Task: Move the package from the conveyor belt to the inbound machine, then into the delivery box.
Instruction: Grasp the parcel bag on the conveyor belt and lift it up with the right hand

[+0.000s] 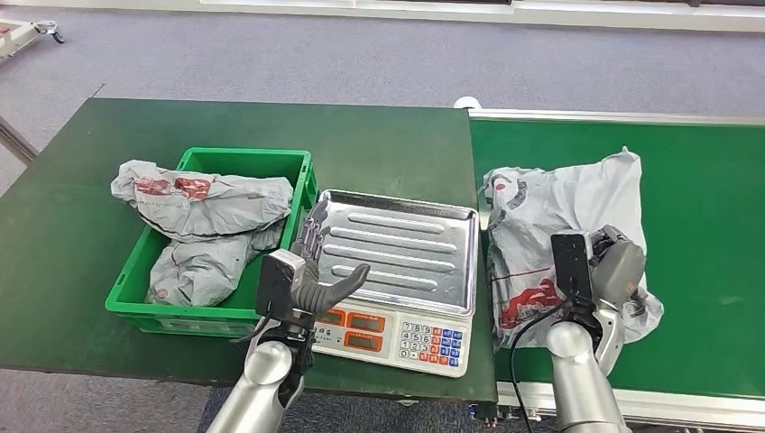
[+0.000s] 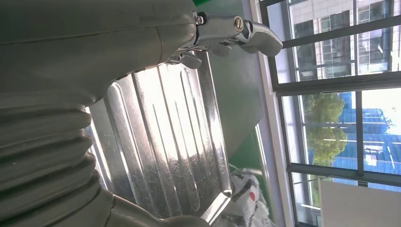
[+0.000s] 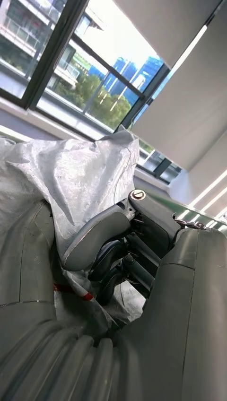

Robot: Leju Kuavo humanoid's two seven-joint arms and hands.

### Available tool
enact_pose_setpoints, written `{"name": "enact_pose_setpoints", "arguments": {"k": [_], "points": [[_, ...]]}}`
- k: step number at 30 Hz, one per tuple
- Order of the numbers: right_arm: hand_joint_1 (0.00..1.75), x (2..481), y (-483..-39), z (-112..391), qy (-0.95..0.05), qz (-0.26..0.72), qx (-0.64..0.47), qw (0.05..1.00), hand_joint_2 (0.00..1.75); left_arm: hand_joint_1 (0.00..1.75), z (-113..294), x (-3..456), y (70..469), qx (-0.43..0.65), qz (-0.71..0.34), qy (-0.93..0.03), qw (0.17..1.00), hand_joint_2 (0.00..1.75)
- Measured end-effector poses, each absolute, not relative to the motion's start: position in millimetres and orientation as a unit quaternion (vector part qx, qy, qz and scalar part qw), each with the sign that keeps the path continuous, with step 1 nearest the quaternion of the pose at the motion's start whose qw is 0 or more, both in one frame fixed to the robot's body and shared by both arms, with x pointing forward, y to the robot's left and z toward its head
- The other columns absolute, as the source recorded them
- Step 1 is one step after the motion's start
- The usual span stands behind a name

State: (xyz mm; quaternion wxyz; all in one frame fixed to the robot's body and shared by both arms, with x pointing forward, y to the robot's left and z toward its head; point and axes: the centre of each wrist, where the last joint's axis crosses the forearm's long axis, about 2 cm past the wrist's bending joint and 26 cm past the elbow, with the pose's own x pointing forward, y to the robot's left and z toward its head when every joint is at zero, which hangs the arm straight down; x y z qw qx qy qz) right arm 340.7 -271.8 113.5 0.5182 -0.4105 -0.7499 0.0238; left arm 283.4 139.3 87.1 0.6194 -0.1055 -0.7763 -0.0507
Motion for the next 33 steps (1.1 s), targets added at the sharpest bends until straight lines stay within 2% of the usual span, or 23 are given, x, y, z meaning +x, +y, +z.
{"name": "enact_pose_setpoints", "arguments": {"k": [6,10,15,33], "points": [[1.75,340,-271,119,-0.765,0.023,-0.409,0.496,1.75,0.00,87,283,140,-0.103,-0.050,-0.778,0.618,1.75],[1.75,340,-258,165,-0.813,0.010,-0.404,0.419,1.75,0.00,87,282,142,-0.096,-0.046,-0.782,0.614,1.75],[1.75,342,-252,191,-0.841,0.000,-0.398,0.368,1.75,0.00,86,280,143,-0.094,-0.046,-0.784,0.611,1.75],[1.75,355,-223,227,-0.873,0.006,-0.348,0.342,1.75,0.00,87,284,146,-0.094,-0.046,-0.790,0.604,1.75]]}}
